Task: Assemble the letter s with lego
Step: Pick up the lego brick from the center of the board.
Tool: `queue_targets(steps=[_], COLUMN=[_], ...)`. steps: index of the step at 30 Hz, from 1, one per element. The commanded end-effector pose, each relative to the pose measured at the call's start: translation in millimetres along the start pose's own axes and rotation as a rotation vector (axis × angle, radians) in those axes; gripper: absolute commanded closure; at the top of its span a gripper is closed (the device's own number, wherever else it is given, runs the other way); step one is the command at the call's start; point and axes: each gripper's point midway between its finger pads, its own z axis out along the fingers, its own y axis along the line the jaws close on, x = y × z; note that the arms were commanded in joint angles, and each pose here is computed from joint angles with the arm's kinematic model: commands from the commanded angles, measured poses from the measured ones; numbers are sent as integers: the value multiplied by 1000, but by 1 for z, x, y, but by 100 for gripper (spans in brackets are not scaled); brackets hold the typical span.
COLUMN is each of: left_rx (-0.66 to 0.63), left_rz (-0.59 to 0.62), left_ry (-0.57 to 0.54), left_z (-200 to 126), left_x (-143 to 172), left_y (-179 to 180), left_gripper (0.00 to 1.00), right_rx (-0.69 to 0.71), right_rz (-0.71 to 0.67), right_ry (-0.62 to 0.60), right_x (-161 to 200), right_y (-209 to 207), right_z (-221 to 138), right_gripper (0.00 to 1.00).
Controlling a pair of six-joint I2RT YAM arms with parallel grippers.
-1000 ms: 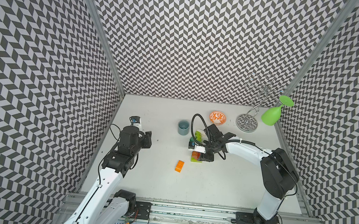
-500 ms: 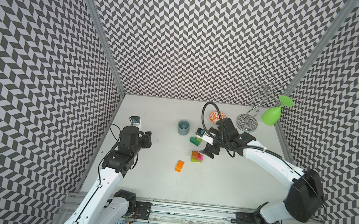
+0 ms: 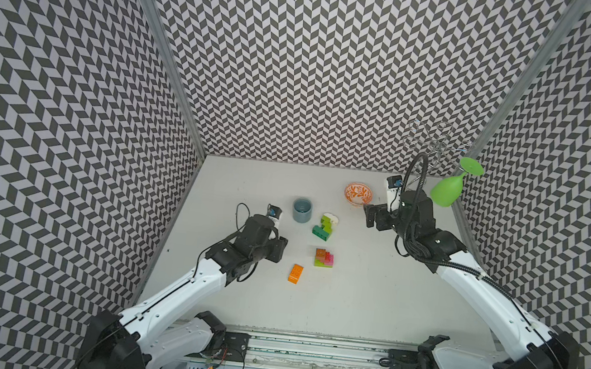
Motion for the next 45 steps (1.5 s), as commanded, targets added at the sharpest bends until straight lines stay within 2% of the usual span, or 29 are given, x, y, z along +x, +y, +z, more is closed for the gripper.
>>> queue_targets(steps=[1, 5, 10, 20, 28, 37, 45], left_rx=[-26, -41, -33, -44, -66, -37, -9], left_rz=[61, 105, 154, 185, 193, 201, 238], left_ry=[60, 178, 252, 352, 394, 407, 343], left_z=[12, 36, 50, 68, 74, 72, 45], left_x=[6, 34, 55, 79, 86, 87, 63], left_y=[-18, -31, -45, -49, -47, -52, -65], left_gripper=[44, 38, 34, 36, 47, 73, 77], right_rx=[-29, -53, -67, -86, -94, -104, -206], right_rz=[74, 74, 71, 64, 66, 68, 17], right_ry=[-173, -224, -238, -212, -213, -226, -318], right_x=[-31, -34, -33, -24, -23, -25, -29], right_y=[0, 0, -1, 3, 3, 5, 20], right_z=[-32, -54, -65, -64, -67, -69, -84], right_gripper=[0, 0, 2, 5, 9, 12, 16])
